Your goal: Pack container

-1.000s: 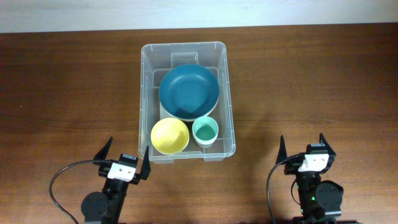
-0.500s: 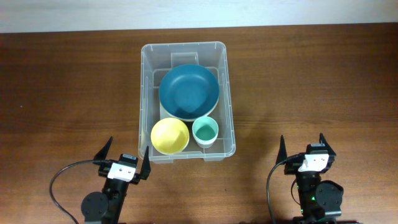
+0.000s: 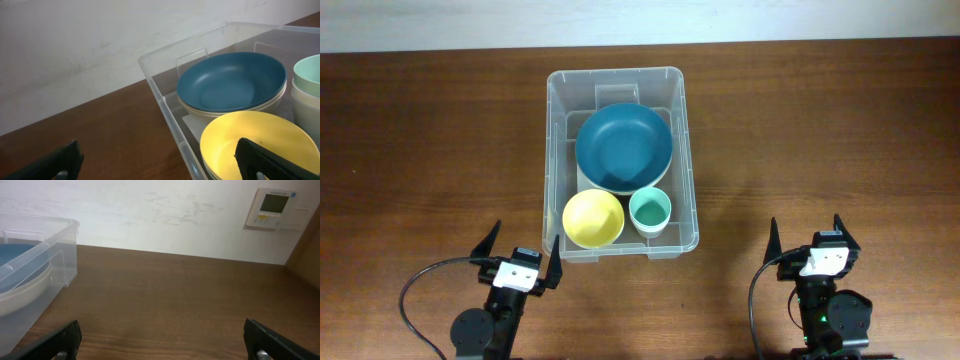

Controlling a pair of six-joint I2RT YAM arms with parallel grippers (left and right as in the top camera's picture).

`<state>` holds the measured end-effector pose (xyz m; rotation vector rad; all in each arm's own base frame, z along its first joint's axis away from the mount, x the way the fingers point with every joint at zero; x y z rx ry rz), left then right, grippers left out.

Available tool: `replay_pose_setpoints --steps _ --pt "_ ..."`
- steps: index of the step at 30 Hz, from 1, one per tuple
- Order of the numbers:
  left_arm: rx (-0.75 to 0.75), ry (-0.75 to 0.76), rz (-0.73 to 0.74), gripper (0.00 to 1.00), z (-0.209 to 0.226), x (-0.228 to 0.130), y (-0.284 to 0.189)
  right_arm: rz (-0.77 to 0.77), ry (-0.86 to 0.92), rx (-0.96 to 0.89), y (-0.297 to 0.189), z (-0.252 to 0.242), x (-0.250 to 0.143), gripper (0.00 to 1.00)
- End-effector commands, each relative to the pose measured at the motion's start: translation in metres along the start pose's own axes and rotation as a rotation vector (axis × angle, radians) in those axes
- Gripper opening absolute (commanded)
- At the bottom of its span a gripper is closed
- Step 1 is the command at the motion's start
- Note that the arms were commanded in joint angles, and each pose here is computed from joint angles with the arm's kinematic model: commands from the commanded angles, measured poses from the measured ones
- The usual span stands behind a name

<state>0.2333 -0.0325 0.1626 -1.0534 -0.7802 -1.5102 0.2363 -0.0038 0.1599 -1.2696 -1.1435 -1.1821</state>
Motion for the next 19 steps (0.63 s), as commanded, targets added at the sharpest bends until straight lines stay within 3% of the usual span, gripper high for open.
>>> replay_pose_setpoints --steps 1,19 --pt "0.008 0.013 0.000 0.99 0.0004 -0.0010 -0.0002 0.005 0.001 -0.005 -0.0001 -0.0012 -0.0025 0.99" --pt "0.008 0.013 0.000 0.99 0.0004 -0.0010 -0.0002 0.006 0.001 -0.005 -0.0001 -0.0012 -0.0026 0.99"
Point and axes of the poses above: each gripper's point midway between its finger pads, its own y axis out along the fingers, its own z axis along the line the jaws close on, x = y × z, the point moved 1 cm from there along -y, back along the fingers, and after that the axes turned 6 degrees about y, right-handed, at the moved point
